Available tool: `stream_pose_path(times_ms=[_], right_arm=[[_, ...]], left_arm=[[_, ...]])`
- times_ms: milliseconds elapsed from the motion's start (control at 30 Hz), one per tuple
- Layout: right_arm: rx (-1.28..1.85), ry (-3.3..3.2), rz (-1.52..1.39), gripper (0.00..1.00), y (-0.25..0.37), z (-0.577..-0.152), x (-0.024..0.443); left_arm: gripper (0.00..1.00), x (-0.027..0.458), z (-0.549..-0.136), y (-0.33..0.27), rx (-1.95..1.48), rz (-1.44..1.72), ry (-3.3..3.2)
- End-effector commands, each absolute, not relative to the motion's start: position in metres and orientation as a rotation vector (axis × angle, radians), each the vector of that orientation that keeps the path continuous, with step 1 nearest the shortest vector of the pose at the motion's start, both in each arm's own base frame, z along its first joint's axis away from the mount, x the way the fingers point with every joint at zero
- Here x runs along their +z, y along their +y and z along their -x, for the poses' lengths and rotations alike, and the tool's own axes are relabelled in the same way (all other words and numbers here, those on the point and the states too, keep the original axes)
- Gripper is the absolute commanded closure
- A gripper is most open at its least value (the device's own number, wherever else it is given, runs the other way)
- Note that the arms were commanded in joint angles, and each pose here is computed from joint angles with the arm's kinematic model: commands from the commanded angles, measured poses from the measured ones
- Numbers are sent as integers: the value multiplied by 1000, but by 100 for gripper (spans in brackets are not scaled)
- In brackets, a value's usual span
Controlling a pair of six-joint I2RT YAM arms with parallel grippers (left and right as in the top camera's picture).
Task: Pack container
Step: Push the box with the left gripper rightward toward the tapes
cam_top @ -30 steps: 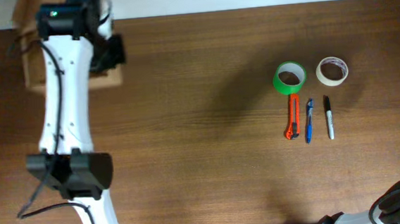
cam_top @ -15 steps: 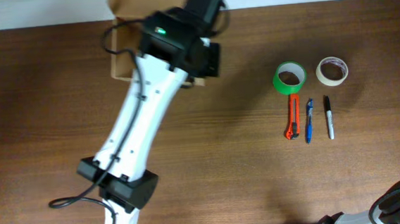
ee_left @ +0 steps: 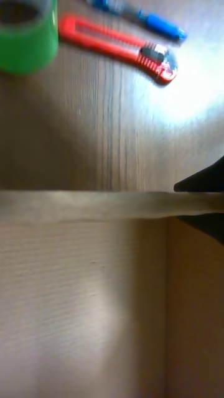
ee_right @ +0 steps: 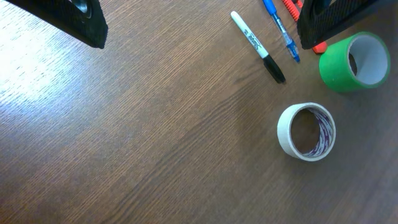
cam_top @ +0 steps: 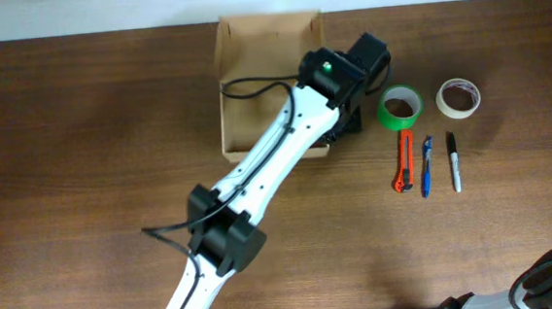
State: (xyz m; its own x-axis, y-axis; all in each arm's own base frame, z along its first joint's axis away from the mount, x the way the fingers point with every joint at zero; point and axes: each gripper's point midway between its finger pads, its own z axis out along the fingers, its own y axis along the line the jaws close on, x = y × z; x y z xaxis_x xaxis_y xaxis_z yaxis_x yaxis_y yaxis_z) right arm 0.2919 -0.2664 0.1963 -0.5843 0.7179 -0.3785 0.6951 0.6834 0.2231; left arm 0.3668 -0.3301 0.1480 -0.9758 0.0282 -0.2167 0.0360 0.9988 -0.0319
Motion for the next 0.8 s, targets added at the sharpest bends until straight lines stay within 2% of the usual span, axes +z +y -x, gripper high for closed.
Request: stream_pose_path(times_ms=[0,500,767], right_arm=[[78,2453,-1088,1,-267,-294,197],[78,2453,-1089,1,-267,-294,197],[78,2453,-1088,1,-267,-294,197]], left_arm=[[99,129,-368,-333,-47,45,2961],[98,95,-381,-356,-127,89,2971],[99,68,-370,-351,-49,65,3052]])
